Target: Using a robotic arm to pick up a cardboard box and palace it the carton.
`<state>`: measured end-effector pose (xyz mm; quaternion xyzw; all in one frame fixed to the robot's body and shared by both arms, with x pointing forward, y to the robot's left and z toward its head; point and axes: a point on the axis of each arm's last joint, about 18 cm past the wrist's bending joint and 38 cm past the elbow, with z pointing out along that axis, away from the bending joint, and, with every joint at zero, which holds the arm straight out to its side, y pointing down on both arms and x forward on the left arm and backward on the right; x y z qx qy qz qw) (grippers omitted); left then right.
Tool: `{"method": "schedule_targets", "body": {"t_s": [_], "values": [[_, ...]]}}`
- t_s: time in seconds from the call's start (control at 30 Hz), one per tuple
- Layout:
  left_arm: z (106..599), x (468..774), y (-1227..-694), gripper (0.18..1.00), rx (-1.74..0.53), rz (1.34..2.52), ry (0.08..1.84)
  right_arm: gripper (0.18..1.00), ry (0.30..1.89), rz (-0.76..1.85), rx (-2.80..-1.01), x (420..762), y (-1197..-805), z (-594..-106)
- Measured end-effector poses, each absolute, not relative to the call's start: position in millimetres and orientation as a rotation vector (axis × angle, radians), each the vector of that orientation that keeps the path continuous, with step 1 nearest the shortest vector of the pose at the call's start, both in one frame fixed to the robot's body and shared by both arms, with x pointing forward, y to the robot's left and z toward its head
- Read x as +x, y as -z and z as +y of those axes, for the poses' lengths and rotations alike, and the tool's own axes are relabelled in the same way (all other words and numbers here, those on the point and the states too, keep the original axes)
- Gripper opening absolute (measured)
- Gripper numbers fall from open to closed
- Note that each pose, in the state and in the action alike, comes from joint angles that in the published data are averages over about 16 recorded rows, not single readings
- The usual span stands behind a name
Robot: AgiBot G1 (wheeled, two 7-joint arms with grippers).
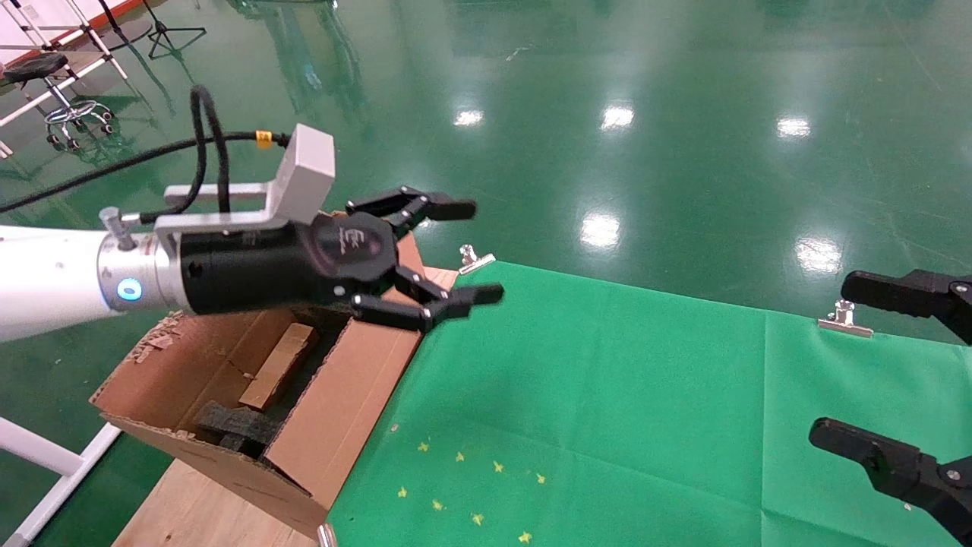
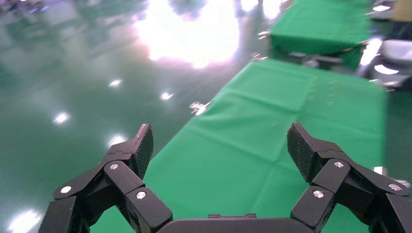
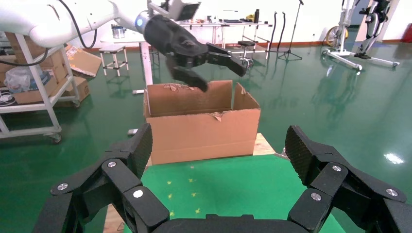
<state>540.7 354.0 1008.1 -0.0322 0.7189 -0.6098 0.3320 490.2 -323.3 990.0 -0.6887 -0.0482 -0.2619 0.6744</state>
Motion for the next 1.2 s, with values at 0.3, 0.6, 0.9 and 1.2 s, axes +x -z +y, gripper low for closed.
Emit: {"method": "schedule_targets", "body": {"t_s": [0.3,0.6,0.9,1.2], "values": [[318,501,-998,1.001,0.142,1.912,1.722,1.001,0.589,-0.108,-1.55,490,-990,-323],[298,472,-992,1.001,0.294,1.926,1.809,1.001,0.589,-0.108,-1.549,490,-990,-323],[296,469,-991,1.001,0.31,1.926,1.819,1.001,0.589,-0.108,-1.549,490,-990,-323],[299,473,-992,1.001,0.291,1.925,1.807,1.001,0.589,-0.108,-1.549,490,-990,-323]]}}
